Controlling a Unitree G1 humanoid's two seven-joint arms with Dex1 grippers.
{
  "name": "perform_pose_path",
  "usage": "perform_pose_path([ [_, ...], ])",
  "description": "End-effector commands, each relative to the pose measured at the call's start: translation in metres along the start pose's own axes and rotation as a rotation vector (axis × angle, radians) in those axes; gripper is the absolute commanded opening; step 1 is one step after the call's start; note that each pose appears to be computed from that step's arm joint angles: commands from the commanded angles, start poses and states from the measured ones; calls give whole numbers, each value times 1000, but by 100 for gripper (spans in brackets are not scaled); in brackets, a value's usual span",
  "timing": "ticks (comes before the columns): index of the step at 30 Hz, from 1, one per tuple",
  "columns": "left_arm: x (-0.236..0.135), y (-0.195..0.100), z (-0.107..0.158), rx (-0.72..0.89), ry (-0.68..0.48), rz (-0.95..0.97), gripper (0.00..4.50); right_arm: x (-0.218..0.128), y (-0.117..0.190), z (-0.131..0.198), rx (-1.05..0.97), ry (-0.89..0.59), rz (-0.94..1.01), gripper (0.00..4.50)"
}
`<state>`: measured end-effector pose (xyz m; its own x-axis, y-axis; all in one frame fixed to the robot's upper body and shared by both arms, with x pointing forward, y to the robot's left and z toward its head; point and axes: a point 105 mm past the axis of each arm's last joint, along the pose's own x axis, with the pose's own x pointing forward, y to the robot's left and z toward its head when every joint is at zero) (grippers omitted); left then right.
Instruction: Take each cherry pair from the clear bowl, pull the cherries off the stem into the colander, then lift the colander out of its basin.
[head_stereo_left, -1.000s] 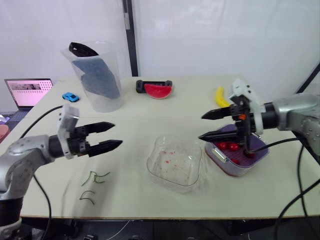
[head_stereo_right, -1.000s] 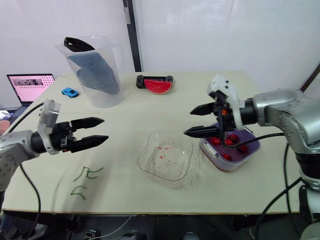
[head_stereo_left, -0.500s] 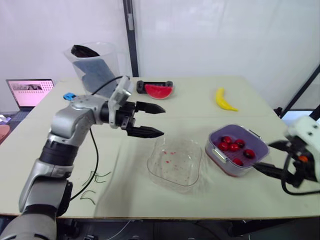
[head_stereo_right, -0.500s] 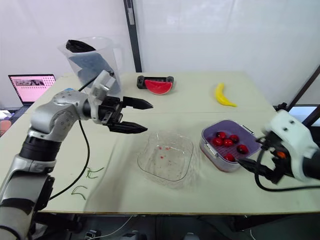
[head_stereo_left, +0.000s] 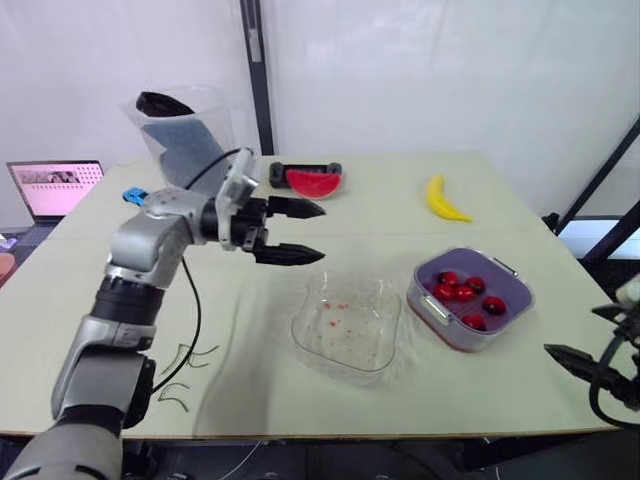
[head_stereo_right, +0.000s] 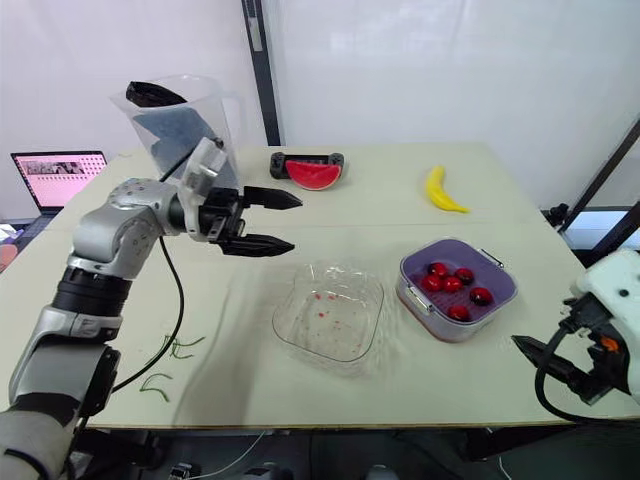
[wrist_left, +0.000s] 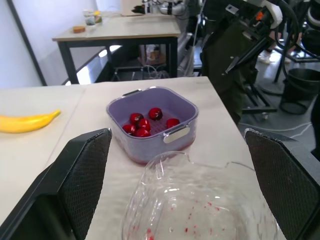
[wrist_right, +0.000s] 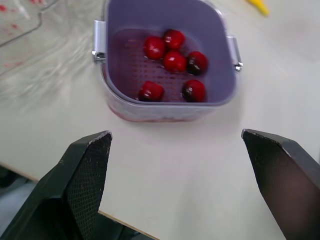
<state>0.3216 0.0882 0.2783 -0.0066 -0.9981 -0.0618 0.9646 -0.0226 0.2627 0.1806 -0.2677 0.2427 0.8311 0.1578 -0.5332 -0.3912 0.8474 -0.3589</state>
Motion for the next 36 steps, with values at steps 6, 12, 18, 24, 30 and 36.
perform_pose_path([
  [6, -20, -17, -2, 19, 18, 168, 446, 46, 1, 40, -40, 84, 207, 450],
  [12, -23, -26, -1, 11, 7, 271, 446, 106, 19, 47, -3, 107, 235, 450],
  [18, -23, -35, -4, 3, 18, 321, 449, 132, 37, 37, -5, 157, 248, 420],
  [24, -21, -39, -3, 4, 18, 325, 450, 138, 37, 33, 5, 171, 218, 230],
  [30, -14, -38, 1, 32, 9, 306, 450, 144, 41, 25, 27, 184, 210, 230],
  [36, -12, -33, 3, 46, -4, 305, 450, 145, 43, 35, 43, 138, 210, 50],
])
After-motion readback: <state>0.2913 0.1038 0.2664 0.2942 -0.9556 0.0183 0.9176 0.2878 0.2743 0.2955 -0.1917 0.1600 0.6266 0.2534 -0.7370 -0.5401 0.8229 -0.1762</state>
